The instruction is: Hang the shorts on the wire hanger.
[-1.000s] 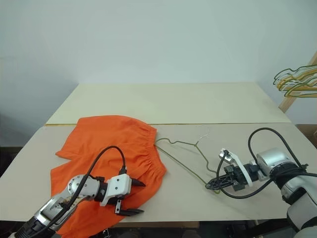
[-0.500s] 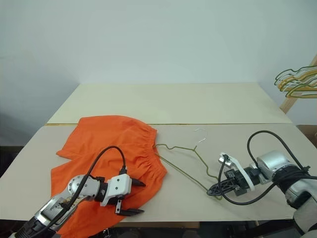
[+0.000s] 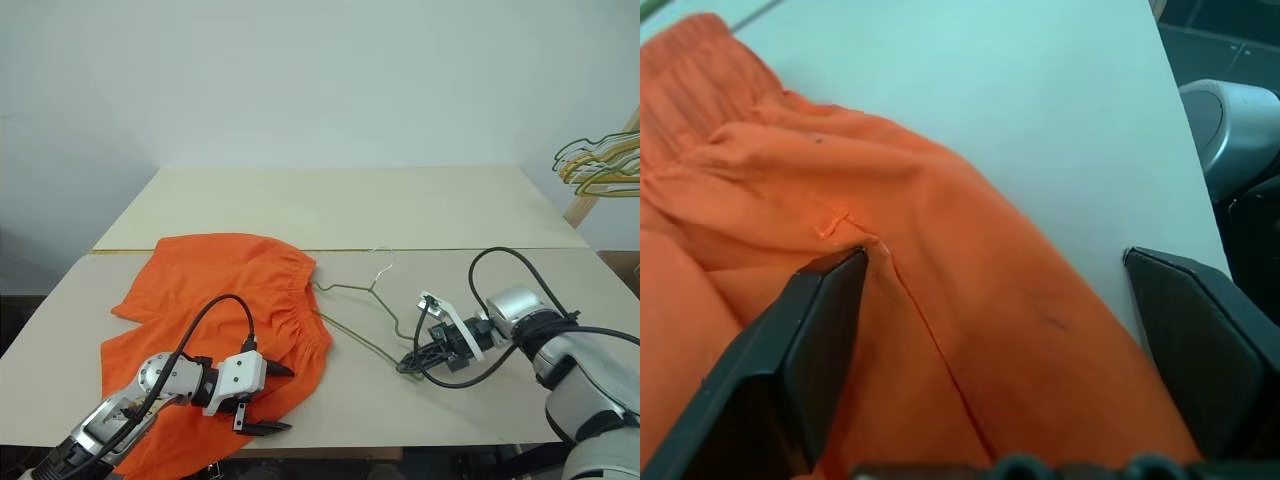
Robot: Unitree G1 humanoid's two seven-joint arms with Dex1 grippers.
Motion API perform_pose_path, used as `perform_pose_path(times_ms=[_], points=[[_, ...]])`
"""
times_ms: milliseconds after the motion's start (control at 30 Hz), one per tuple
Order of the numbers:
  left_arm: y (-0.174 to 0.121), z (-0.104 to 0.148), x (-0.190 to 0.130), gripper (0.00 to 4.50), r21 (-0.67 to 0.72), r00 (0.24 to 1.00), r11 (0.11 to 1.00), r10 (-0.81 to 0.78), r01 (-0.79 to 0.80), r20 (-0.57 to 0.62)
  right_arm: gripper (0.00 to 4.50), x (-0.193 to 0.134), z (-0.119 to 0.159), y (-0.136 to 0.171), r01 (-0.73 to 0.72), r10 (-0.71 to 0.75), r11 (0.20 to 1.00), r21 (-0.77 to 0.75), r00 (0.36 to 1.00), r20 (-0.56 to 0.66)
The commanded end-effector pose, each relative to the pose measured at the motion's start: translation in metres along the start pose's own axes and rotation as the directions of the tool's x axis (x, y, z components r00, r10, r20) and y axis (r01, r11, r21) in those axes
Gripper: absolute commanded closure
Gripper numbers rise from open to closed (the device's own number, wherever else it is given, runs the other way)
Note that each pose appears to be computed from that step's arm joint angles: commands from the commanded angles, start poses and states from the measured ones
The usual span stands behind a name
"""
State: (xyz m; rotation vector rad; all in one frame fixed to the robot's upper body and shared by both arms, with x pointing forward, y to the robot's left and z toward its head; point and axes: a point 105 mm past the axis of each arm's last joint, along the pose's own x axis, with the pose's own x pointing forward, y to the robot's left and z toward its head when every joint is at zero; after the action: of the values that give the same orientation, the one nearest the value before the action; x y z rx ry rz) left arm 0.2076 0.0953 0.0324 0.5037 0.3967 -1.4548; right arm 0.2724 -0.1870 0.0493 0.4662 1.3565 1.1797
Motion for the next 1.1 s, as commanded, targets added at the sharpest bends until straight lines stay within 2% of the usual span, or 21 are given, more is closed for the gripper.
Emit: perform_pose_path(times_ms=[33,600,867,1100], points=[[-0.002,-0.005,0.002,0.03,0.011,0.999,1.000,-0.014,0.014,-0.031,4.50,0.000,0.015,0.012,-0.053,0.054,0.997,-0.050,0.998,0.011],[-0.003,-0.003,0.006,0.03,0.023,0.999,1.000,-0.016,0.017,-0.029,4.50,0.026,0.058,0.011,-0.057,0.059,0.998,-0.020,0.989,0.136],[-0.003,-0.003,0.008,0.03,0.025,0.999,0.999,-0.023,0.023,-0.027,4.50,0.043,0.062,0.017,-0.080,0.083,0.996,-0.028,0.992,0.095],[-0.002,-0.004,0.008,0.03,0.030,0.999,0.999,-0.025,0.026,-0.033,4.50,0.045,0.081,0.026,-0.080,0.087,0.995,-0.053,0.986,0.144]])
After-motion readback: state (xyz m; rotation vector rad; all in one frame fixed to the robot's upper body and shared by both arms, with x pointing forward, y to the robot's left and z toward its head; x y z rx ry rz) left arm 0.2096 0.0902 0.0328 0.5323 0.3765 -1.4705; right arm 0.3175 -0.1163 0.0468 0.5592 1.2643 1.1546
